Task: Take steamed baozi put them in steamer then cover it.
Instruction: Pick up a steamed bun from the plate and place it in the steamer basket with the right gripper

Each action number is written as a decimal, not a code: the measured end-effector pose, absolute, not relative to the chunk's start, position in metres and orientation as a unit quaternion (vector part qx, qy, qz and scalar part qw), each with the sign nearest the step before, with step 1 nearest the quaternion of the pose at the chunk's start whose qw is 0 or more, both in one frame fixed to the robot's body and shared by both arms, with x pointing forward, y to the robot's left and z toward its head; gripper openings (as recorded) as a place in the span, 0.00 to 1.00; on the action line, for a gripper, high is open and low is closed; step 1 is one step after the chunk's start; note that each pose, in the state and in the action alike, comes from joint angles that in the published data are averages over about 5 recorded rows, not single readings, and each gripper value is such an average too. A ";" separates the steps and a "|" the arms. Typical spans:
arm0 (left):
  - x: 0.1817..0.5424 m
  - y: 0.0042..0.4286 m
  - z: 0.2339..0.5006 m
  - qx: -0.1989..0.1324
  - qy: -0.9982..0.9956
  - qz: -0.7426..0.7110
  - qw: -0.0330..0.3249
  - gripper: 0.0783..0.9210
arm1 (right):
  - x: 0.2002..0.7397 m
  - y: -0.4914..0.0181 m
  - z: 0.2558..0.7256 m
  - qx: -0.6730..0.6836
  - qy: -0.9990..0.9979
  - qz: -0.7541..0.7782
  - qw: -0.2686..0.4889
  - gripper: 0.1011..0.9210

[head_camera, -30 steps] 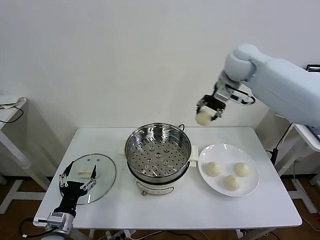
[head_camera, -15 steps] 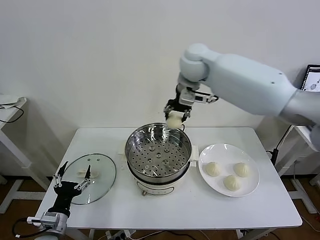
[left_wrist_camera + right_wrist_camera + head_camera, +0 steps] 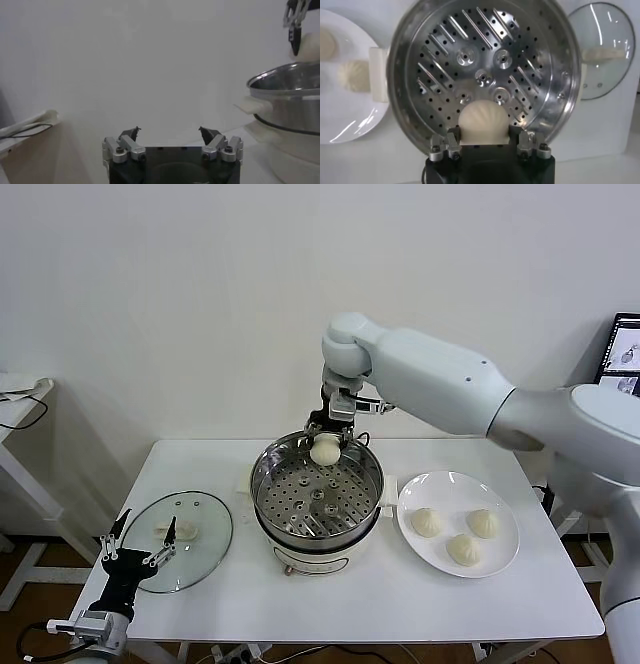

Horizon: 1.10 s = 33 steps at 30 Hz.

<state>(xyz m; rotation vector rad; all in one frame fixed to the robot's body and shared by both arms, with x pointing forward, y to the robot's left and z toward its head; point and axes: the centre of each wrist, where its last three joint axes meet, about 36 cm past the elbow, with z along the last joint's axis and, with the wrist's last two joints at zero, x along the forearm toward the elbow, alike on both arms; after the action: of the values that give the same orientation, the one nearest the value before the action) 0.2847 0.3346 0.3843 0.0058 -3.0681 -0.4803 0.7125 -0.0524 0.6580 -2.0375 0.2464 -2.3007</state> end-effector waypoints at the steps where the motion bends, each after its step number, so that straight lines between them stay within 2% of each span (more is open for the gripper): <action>1: 0.285 0.335 0.384 0.002 -0.988 -0.155 0.018 0.88 | 0.714 -0.053 0.654 -0.662 0.082 -0.745 0.028 0.65; 22: 0.284 0.334 0.381 0.001 -0.988 -0.152 0.020 0.88 | 0.731 -0.049 0.610 -0.668 0.109 -0.736 0.018 0.66; 30: 0.283 0.335 0.380 0.001 -0.988 -0.152 0.020 0.88 | 0.733 -0.050 0.609 -0.667 0.119 -0.735 0.020 0.86; 33: 0.282 0.335 0.379 0.001 -0.988 -0.152 0.021 0.88 | 0.733 -0.054 0.616 -0.666 0.125 -0.735 0.018 0.88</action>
<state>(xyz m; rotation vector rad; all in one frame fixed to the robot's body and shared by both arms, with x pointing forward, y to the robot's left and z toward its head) 0.2821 0.3351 0.3792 0.0018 -3.0639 -0.4706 0.7332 -0.0536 0.6156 -2.0675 0.3880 -2.2834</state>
